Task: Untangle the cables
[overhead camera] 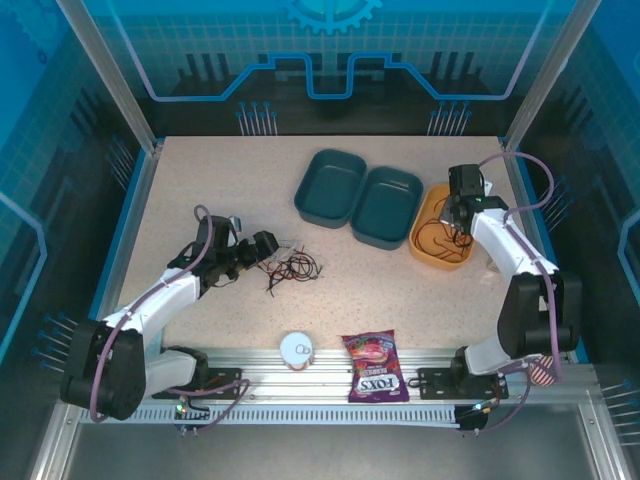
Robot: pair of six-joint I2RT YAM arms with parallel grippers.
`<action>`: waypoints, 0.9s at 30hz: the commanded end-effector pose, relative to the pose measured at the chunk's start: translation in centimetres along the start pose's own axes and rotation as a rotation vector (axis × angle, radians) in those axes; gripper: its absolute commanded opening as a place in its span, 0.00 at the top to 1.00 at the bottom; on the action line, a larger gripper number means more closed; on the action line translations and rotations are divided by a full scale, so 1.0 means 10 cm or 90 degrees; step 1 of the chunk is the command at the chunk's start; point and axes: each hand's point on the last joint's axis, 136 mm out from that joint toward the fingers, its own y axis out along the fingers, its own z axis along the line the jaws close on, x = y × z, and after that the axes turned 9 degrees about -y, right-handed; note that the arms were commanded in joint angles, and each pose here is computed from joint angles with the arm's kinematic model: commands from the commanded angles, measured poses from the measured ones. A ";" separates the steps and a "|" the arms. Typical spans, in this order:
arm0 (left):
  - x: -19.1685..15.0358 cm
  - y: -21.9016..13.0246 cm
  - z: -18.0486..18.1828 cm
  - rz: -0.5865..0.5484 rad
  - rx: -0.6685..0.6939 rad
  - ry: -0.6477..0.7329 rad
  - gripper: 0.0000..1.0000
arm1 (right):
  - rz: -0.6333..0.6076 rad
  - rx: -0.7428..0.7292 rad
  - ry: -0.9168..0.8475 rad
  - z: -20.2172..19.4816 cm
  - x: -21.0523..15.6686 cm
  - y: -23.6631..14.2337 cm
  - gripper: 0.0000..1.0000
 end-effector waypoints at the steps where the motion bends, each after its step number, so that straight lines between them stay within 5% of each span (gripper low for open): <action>1: -0.08 -0.02 0.06 0.010 0.010 -0.007 0.01 | 0.018 -0.029 0.019 -0.07 0.03 0.09 1.00; 27: -0.07 -0.06 0.04 0.004 0.005 -0.007 0.01 | 0.137 0.034 -0.023 0.31 -0.24 0.65 0.95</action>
